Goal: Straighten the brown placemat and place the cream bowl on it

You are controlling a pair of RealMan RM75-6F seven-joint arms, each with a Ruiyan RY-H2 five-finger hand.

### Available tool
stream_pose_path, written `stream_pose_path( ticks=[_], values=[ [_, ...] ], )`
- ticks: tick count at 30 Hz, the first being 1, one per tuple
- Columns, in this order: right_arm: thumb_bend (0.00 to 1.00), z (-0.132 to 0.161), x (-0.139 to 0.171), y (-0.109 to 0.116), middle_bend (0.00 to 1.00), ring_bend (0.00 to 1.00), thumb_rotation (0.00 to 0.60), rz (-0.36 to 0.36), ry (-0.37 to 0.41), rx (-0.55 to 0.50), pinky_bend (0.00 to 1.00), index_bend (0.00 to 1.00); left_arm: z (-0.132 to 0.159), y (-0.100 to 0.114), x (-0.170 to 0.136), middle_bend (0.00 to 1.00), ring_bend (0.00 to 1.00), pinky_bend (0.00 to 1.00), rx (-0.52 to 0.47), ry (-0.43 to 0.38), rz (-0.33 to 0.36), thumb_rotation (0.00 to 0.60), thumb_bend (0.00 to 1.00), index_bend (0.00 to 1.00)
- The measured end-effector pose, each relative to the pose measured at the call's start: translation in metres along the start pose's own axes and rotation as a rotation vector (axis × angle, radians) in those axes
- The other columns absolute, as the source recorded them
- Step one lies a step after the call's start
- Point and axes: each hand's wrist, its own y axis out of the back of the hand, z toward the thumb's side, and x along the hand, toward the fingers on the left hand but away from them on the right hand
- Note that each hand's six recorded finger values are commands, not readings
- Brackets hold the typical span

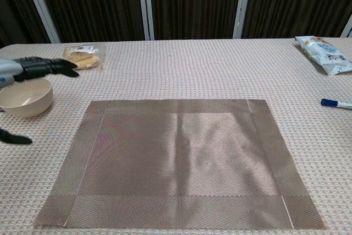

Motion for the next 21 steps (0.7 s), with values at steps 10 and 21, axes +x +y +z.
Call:
stream_pose_path(
  ticks=[10,21],
  values=[
    [0.00,0.000,-0.001,-0.001,0.00,0.00,0.600,0.006,-0.001,0.002,0.00,0.00,-0.104,-0.002,0.000,0.00,0.00,0.00,0.018,0.288,0.006,0.600,0.01,0.27],
    [0.00,-0.004,-0.004,-0.004,0.00,0.00,0.600,0.012,-0.017,0.012,0.00,0.00,-0.145,-0.034,0.006,0.00,0.00,0.00,0.008,0.394,-0.041,0.600,0.19,0.37]
  ],
)
